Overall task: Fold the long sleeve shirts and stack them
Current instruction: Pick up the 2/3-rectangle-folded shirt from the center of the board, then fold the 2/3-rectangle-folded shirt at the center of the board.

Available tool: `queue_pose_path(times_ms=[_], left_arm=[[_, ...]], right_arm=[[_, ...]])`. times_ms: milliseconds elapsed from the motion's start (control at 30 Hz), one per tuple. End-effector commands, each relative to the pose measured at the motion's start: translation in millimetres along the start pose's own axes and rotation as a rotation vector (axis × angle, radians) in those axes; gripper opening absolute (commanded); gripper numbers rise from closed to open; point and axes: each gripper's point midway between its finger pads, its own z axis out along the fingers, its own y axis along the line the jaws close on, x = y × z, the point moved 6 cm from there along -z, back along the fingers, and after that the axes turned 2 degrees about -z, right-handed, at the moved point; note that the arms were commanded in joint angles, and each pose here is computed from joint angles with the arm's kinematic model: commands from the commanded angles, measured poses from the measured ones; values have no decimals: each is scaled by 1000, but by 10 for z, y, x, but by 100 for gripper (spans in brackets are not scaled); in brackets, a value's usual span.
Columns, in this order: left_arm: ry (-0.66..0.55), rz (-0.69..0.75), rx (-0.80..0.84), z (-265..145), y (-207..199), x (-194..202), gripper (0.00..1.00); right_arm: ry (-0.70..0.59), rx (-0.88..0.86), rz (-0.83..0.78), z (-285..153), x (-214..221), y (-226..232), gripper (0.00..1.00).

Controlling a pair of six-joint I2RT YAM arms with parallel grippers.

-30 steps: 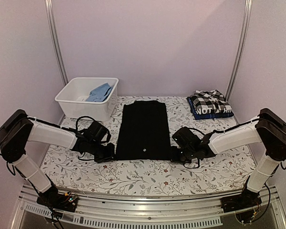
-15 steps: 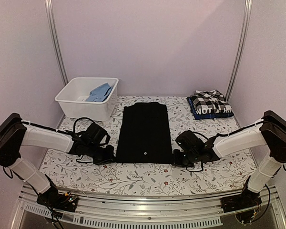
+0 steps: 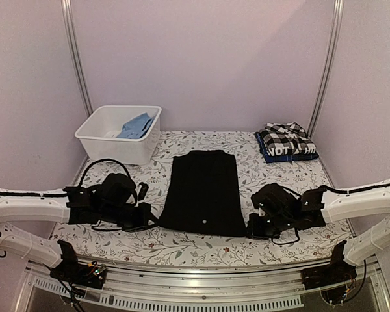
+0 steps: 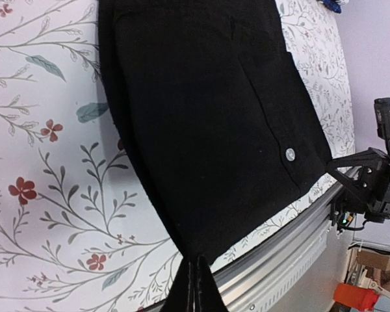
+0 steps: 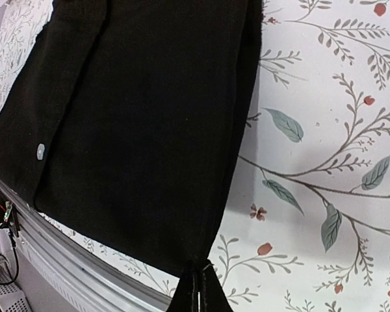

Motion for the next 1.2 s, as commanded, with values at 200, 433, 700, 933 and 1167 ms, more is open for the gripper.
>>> queue_pose_path(times_ms=[200, 433, 700, 933, 1167], left_arm=[[-98, 14, -16, -514, -310, -113, 0], [-147, 32, 21, -325, -343, -1180, 0], [-136, 5, -101, 829, 170, -2477, 0], [-120, -17, -242, 1477, 490, -2732, 0], [-67, -13, -242, 1522, 495, -2315, 0]], right_arm=[[-145, -27, -18, -755, -358, 306, 0], [-257, -96, -32, -603, -1554, 260, 0], [-274, -52, -19, 359, -2967, -99, 0], [-183, -9, 30, 1227, -3185, -503, 0], [-63, 38, 56, 1436, -2589, -692, 0]])
